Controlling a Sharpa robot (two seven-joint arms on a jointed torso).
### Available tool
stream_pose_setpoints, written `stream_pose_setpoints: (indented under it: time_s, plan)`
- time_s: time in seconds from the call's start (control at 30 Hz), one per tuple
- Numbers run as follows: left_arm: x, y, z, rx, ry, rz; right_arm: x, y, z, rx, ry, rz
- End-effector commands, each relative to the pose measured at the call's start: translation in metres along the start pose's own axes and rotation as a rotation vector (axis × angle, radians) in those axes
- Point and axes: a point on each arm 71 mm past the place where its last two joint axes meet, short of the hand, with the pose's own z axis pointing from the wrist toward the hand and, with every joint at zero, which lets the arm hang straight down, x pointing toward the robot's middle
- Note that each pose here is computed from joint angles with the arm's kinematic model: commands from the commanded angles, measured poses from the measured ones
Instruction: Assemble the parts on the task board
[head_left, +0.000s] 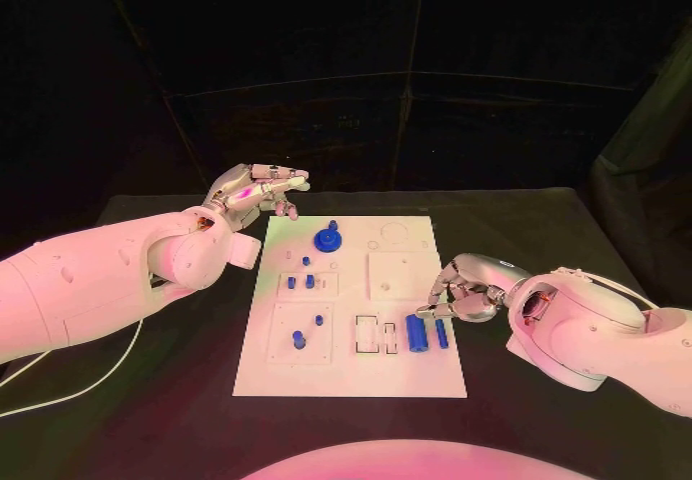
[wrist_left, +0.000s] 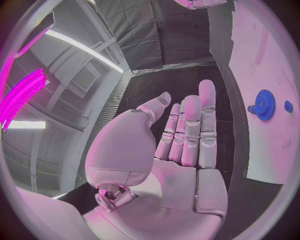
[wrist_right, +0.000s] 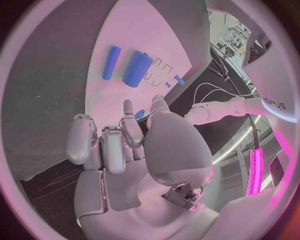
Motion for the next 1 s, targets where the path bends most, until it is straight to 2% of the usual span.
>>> stream_pose_setpoints:
  time_s: [0.03, 0.53, 1.0]
  plan:
    - [0.002, -0.0009, 0.0004, 0.004, 0.013, -0.009, 0.005, -0.001, 0.003, 0.061, 0.027, -0.063]
    - [0.0011, -0.0008, -0.0006, 0.003, 0.012, -0.009, 0.024, 0.006, 0.016, 0.061, 0.121, -0.152]
    - [-0.0003, -0.0008, -0.0013, 0.002, 0.01, -0.008, 0.036, 0.011, 0.021, 0.048, 0.153, -0.205]
